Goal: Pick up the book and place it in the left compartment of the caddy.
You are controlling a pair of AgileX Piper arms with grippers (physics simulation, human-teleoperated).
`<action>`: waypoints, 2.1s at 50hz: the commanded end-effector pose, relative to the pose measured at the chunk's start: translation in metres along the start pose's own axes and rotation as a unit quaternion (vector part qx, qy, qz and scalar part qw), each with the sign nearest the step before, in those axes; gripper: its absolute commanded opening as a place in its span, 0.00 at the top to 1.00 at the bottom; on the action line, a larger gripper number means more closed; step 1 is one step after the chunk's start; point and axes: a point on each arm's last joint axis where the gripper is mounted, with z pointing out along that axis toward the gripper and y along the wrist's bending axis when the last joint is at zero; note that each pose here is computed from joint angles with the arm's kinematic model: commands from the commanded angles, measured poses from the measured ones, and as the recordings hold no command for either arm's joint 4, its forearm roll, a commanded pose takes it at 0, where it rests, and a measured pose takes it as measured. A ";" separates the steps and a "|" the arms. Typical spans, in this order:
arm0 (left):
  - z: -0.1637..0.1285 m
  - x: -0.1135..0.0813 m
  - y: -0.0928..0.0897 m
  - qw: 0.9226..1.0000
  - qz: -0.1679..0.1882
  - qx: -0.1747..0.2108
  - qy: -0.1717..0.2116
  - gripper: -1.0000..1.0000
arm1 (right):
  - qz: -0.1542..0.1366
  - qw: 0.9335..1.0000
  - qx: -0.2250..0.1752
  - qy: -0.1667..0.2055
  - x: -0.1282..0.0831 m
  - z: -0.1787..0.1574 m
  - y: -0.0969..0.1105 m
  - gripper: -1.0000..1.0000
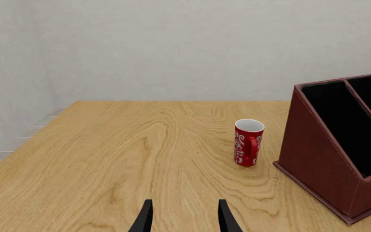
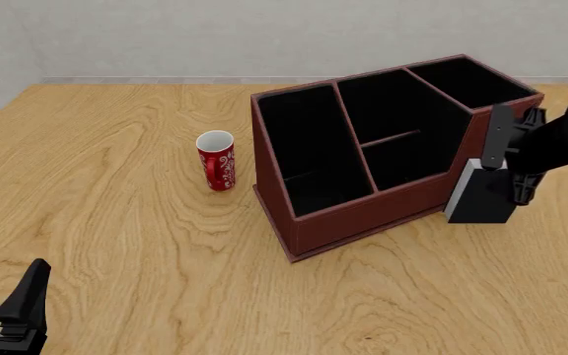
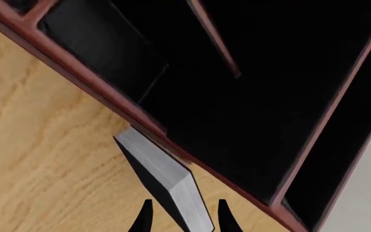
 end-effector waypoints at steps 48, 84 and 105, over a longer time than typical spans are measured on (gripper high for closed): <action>0.000 0.000 0.000 1.000 0.000 0.000 0.000 0.00 | 0.021 0.999 -0.047 0.002 -0.005 0.027 0.022 0.00; 0.000 0.000 0.000 1.000 0.000 0.000 0.000 0.00 | 0.024 0.996 -0.084 0.000 -0.011 0.008 0.056 1.00; 0.000 0.000 0.000 1.000 0.000 0.000 0.000 0.00 | 0.026 0.996 -0.081 0.001 -0.005 -0.017 0.072 1.00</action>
